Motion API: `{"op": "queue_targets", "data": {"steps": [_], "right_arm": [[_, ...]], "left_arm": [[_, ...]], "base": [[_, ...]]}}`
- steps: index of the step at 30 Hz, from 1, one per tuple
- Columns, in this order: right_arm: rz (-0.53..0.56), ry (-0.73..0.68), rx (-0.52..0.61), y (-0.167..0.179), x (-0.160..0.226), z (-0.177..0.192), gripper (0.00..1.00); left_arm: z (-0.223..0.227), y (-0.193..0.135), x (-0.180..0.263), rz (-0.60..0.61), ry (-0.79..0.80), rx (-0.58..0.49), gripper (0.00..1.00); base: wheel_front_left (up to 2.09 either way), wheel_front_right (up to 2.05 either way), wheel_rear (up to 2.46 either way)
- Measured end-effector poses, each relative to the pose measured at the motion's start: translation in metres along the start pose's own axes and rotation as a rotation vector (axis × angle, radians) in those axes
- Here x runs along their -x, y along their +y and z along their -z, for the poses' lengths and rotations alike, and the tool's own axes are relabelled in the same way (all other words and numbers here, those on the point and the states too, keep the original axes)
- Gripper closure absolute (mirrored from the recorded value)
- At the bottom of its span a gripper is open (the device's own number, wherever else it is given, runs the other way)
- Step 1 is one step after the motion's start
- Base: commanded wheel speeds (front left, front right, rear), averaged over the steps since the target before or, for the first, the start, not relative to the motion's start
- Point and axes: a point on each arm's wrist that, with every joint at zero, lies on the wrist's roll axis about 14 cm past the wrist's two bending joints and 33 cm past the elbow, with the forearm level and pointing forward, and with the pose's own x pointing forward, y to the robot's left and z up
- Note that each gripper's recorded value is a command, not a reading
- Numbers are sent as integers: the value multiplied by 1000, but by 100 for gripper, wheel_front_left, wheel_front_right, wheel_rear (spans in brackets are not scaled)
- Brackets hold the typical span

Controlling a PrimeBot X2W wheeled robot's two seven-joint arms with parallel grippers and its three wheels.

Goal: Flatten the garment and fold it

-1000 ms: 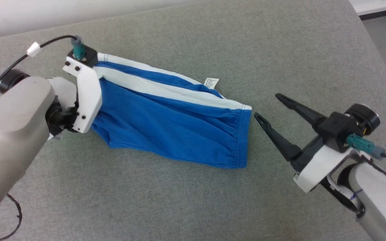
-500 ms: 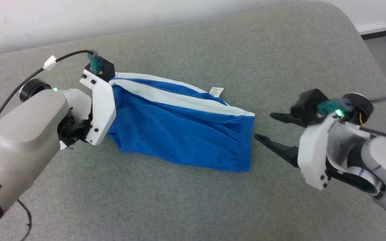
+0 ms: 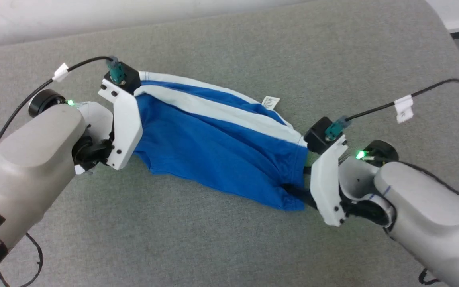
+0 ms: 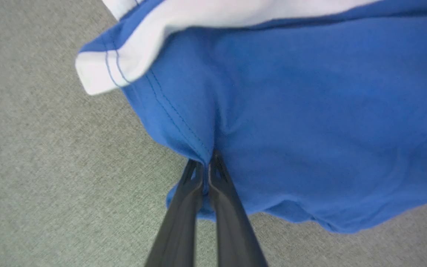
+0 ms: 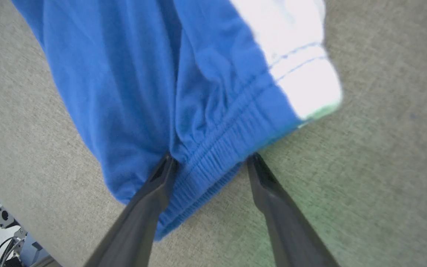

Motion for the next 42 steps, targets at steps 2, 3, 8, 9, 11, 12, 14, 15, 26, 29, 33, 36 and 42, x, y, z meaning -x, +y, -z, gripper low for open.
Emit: {"op": "queue_targets", "data": {"steps": [2,3,8,9,11,12,14,15,26,29,33,36,42], "right_arm": [[-11,18,2,4,-9,5,0],[-12,25,7,4,-12,7,0],[-21,-13,13,3,-15,3,100],[-20,-32,16,3,-14,1,100],[-21,-77,21,4,-10,-4,100],[-25,-99,18,5,-8,-7,100],[-26,-152,26,5,0,-13,100],[-27,-182,29,5,5,-17,100],[-23,-353,86,9,62,-29,100],[-34,-347,85,14,68,-20,100],[-53,-308,76,18,69,-7,100],[-65,-279,68,21,67,0,100],[-65,-213,26,19,54,16,100]], "left_arm": [[2,1,-1,0,0,7,100],[3,2,-1,-1,-3,10,100],[5,4,-1,-1,-18,33,100],[4,4,0,-2,-26,37,100],[2,5,3,-5,-48,43,100],[0,5,5,-7,-60,45,100],[-3,2,10,-6,-91,47,100],[-4,0,13,-3,-106,46,100],[21,-24,61,14,-251,13,100],[37,-37,71,28,-295,38,100],[61,-58,77,34,-334,101,100],[80,-70,80,35,-345,168,100],[110,-82,79,25,-345,268,100]], "base": [[0,0,0],[0,0,0],[0,0,0],[0,0,0],[0,0,0],[0,0,0],[0,0,0],[0,0,0],[0,0,0],[0,0,0],[0,0,0],[0,0,0],[0,0,0]]}}
